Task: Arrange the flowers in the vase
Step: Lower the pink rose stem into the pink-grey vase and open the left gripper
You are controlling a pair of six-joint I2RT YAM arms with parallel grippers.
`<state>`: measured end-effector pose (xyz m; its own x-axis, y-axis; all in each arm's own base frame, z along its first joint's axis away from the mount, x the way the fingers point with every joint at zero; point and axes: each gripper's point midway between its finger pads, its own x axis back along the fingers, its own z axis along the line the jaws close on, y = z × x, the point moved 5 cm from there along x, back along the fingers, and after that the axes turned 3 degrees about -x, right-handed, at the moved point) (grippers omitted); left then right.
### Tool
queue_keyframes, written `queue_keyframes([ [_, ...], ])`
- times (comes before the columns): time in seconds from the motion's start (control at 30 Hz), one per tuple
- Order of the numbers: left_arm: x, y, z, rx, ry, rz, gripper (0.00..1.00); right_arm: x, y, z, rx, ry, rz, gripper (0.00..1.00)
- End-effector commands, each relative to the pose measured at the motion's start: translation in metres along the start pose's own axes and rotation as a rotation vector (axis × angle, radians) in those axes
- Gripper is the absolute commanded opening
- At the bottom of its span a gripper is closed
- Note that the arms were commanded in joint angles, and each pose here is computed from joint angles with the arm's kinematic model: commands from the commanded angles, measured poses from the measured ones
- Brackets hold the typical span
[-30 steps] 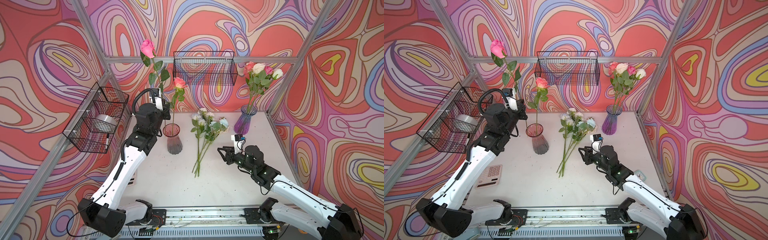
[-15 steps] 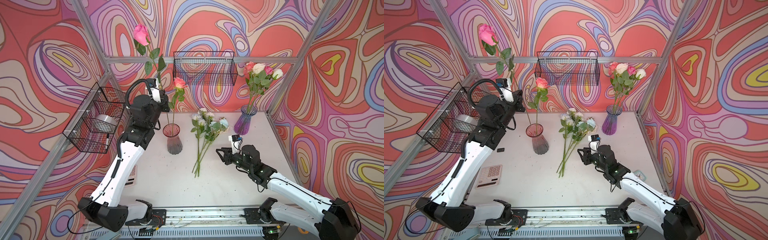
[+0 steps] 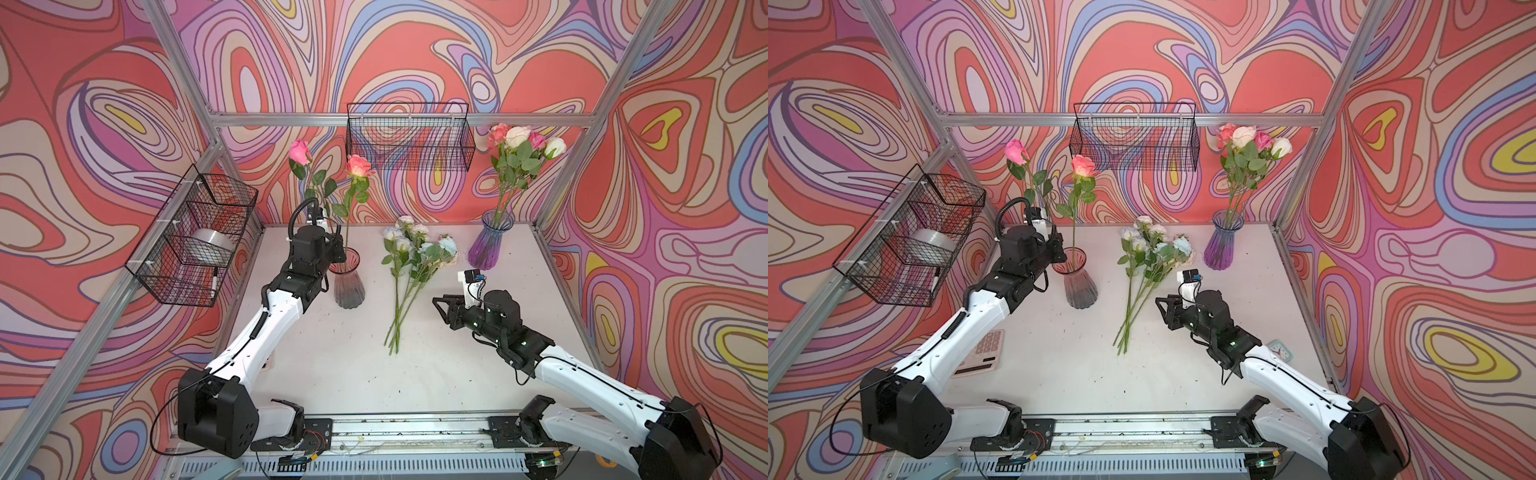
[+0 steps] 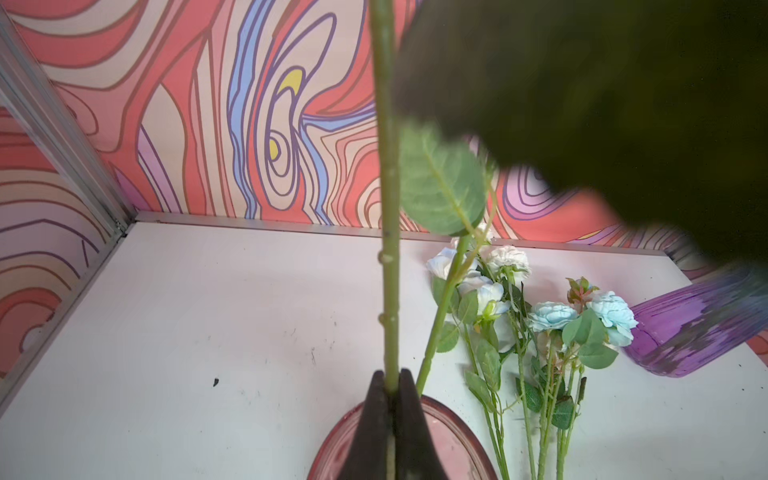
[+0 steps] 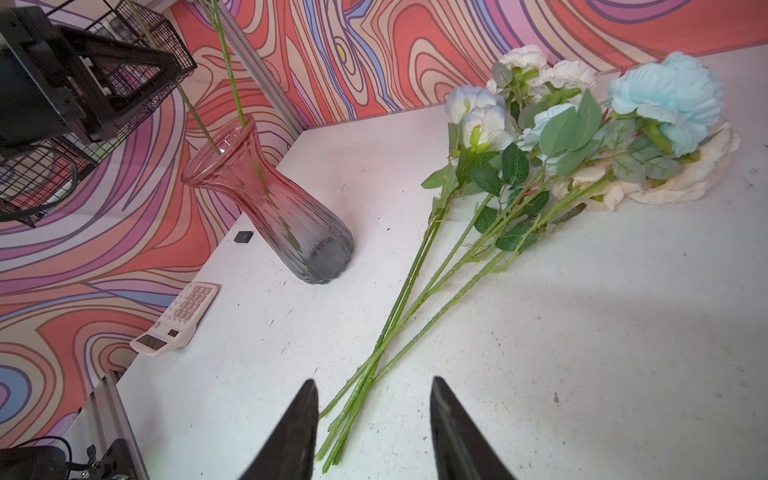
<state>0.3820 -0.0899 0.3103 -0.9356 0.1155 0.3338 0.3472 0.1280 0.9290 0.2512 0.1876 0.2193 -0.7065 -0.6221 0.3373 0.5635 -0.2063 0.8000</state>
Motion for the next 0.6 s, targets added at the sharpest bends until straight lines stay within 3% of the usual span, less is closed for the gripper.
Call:
queue_keyframes([
  [0.0, 0.009, 0.004, 0.001, 0.064, -0.012, -0.034, 0.15, -0.004, -0.002, 0.0, -0.006, 0.005, 0.0, 0.45],
  [0.13, 0.018, -0.002, 0.004, 0.069, -0.004, -0.027, 0.33, -0.007, -0.001, 0.0, -0.004, 0.004, 0.002, 0.45],
  [0.3, 0.031, 0.008, 0.003, 0.061, -0.008, -0.023, 0.4, -0.009, 0.005, 0.003, 0.012, 0.007, 0.003, 0.45],
  [0.57, 0.095, 0.038, 0.003, 0.082, -0.048, -0.1, 0.55, -0.016, 0.008, -0.011, -0.014, -0.118, 0.005, 0.4],
])
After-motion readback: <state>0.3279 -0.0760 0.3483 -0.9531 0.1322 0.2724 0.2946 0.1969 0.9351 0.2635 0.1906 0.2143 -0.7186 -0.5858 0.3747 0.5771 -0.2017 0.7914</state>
